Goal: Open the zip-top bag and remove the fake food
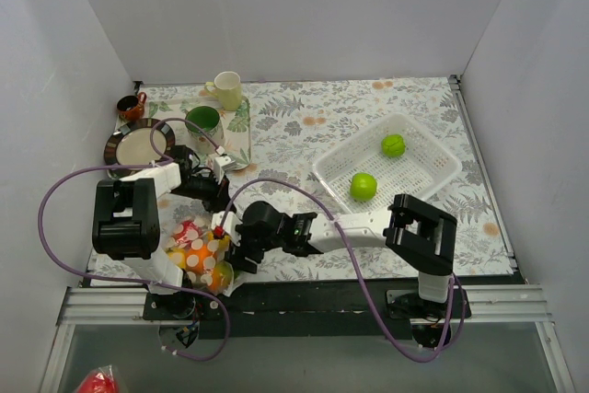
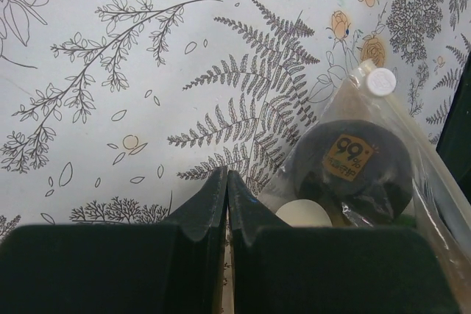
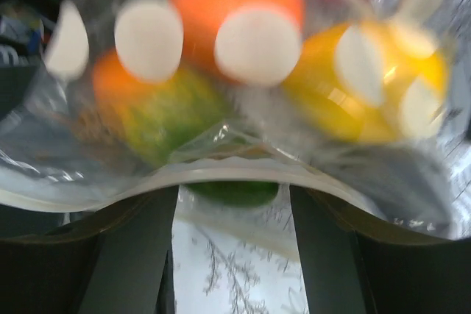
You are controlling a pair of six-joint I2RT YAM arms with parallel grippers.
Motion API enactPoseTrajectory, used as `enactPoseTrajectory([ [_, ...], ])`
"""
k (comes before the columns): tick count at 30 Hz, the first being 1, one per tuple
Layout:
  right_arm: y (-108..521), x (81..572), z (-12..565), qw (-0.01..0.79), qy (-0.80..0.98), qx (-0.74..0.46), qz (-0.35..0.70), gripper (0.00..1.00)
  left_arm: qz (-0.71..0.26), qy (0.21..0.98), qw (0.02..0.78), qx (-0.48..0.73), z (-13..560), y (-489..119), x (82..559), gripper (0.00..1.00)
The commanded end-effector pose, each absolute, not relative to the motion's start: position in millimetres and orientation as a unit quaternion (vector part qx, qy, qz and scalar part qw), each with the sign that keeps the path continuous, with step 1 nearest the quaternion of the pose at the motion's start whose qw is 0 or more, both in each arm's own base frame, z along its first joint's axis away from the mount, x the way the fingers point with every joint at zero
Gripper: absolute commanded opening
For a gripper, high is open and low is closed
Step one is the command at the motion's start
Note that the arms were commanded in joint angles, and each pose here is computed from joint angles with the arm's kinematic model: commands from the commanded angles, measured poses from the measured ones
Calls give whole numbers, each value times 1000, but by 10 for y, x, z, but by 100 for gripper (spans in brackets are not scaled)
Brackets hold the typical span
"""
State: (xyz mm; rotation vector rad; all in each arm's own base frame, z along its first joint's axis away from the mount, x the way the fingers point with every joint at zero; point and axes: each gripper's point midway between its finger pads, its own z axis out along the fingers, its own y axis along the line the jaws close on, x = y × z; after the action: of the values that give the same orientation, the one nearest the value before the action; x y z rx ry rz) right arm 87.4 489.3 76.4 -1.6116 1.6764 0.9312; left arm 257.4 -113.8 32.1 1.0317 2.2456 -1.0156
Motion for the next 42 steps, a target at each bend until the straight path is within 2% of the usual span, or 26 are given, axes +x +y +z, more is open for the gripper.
enactPoseTrajectory([
  [1, 4444, 637, 319, 242, 633, -660, 325, 69, -356, 810, 260, 387, 443, -1144, 2681, 0],
  [8, 4561, 727, 648, 293, 612, -653, 336, 69, -336, 824, 259, 376, 387, -1273, 2769, 0],
  [16, 4742, 1044, 1020, 396, 619, -596, 325, 70, -341, 829, 254, 364, 454, -1481, 2879, 0],
  [22, 4851, 1100, 948, 386, 643, -573, 331, 67, -362, 821, 265, 353, 759, -1580, 3098, 0],
  [25, 4842, 1153, 764, 370, 666, -558, 328, 63, -367, 810, 287, 356, 1131, -1631, 3239, 0],
  [27, 4810, 1216, 597, 356, 684, -549, 323, 59, -357, 803, 311, 361, 1463, -1626, 3342, 11],
  [28, 4799, 1206, 541, 345, 692, -543, 327, 57, -349, 803, 321, 361, 1580, -1596, 3380, 21],
  [31, 4754, 1275, 386, 325, 712, -529, 328, 51, -328, 809, 331, 358, 1885, -1427, 3399, 31],
  [33, 4677, 1391, 239, 312, 740, -510, 309, 47, -317, 823, 321, 344, 1977, -1218, 3364, 32],
  [37, 4425, 1823, 105, 344, 793, -453, 220, 44, -282, 872, 278, 288, 1814, -647, 3311, 33],
  [42, 3975, 2405, 93, 369, 844, -375, 110, 37, -269, 895, 236, 266, 1555, -175, 2938, 30],
])
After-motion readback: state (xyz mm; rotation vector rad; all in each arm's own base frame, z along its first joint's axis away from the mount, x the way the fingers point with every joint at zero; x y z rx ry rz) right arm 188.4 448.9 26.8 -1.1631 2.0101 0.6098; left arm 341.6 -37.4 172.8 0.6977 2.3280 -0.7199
